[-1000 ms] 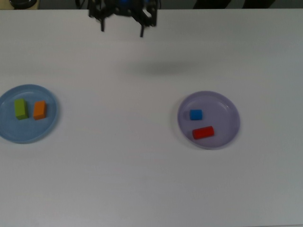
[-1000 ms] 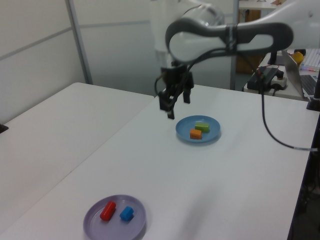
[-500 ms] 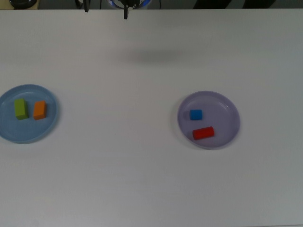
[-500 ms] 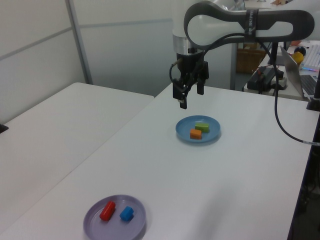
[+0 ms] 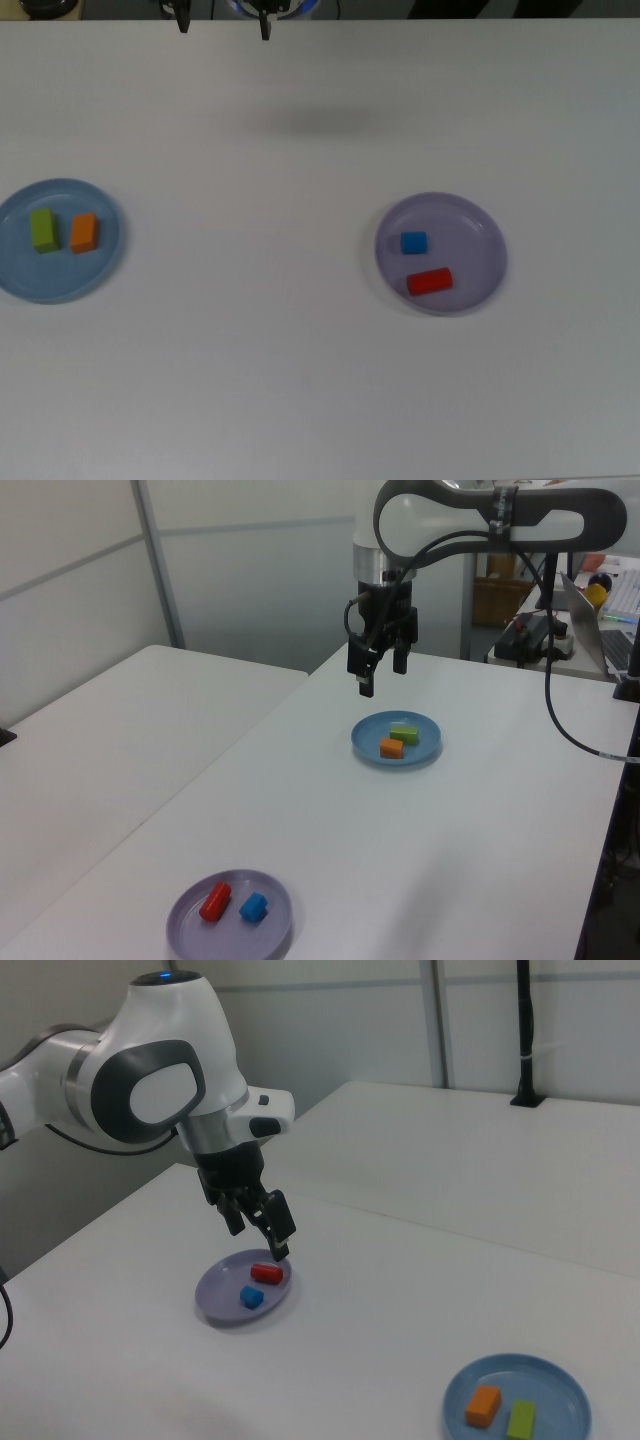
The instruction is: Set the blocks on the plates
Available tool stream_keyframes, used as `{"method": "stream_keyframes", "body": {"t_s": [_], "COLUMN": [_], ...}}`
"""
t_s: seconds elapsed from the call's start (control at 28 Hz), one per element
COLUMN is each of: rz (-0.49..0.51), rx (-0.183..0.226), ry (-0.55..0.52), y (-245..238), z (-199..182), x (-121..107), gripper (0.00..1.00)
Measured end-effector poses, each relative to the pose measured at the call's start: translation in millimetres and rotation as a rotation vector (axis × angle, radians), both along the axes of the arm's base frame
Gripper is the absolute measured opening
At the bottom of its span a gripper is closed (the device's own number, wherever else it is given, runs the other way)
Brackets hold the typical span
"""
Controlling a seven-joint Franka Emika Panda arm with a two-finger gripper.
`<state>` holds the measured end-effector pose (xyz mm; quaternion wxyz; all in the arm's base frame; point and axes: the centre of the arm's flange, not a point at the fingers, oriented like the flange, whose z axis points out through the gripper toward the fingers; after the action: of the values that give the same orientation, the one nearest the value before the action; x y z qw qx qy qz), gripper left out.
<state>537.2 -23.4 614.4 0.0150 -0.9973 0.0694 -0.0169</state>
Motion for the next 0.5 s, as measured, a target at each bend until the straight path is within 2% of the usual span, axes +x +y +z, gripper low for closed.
{"method": "stream_keyframes", "body": {"t_s": [0.25, 0.5], "rz": [0.003, 0.013], "rx": [-0.004, -0.060], "ry": [0.002, 0.006], "y": [0.2, -1.9], "z": [-1.5, -4.2], "x": [0.9, 2.8], "gripper": [1.00, 1.00]}}
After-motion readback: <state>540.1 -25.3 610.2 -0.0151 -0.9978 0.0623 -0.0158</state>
